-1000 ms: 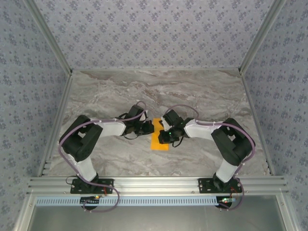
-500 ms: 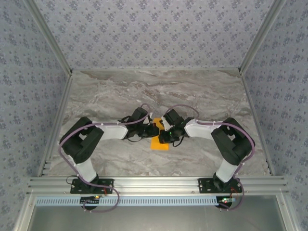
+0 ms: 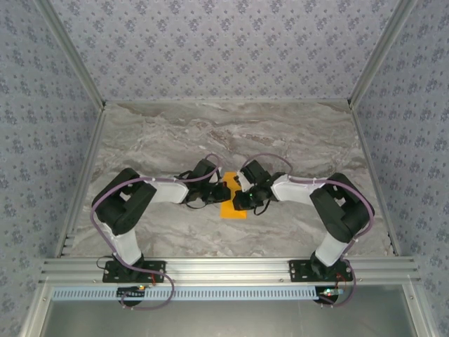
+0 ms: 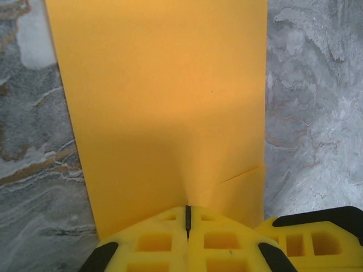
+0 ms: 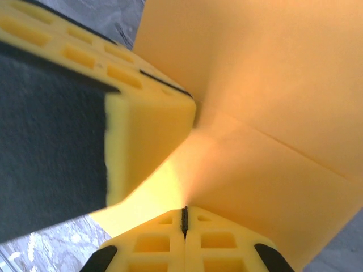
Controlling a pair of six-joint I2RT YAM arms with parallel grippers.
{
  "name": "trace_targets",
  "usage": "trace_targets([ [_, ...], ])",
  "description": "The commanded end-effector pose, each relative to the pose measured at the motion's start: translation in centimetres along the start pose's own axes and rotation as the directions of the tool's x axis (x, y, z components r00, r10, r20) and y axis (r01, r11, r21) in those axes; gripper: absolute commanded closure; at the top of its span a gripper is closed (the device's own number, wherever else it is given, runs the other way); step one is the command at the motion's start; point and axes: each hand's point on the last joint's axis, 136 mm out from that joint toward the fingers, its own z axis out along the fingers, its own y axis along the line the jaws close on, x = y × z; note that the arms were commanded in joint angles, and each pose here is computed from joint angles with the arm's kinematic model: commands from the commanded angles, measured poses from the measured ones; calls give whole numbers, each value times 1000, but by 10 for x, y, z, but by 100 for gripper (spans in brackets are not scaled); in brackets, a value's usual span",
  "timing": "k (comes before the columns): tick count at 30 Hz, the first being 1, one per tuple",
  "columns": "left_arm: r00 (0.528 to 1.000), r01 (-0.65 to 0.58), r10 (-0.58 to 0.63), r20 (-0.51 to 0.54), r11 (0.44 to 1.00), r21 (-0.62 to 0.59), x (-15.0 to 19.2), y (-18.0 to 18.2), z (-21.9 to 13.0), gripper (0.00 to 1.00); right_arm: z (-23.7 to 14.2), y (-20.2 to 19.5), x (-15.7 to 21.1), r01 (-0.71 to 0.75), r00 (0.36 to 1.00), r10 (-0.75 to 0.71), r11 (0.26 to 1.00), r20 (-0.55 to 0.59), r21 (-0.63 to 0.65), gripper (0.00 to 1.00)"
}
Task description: Fold a paper plane with a square sheet of paper (pick it up from the middle)
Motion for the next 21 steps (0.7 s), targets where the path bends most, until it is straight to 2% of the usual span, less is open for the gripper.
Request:
trace_targets([
  [1, 998, 39, -48, -47, 984, -176, 26, 49, 0, 100, -2, -14, 41, -22, 994, 24, 1000, -109, 19, 97],
  [10, 998, 40, -48, -41, 984, -172, 25, 48, -1, 100, -22, -27, 92, -57, 985, 63, 998, -164, 41, 97],
  [12, 998, 36, -42, -38, 987, -159, 23, 44, -1, 100, -28, -33, 94, -59, 986, 69, 996, -151, 71, 97],
  [15, 999, 22, -25, -29, 995, -101, 13, 26, -1, 99, -43, -32, 74, -85, 994, 90, 994, -63, 70, 97],
  [17, 1000, 9, -9, -10, 999, -46, 0, 6, -4, 96, -57, -28, 50, -119, 992, 117, 991, 37, 55, 94],
  [19, 1000, -2, 2, 22, 1000, -2, -13, -15, -11, 87, -68, -25, 26, -151, 981, 147, 988, 123, 24, 88],
  [21, 998, 18, -18, 61, 1000, 2, -26, -27, -21, 75, -74, -25, 6, -188, 965, 187, 982, 186, -11, 79],
])
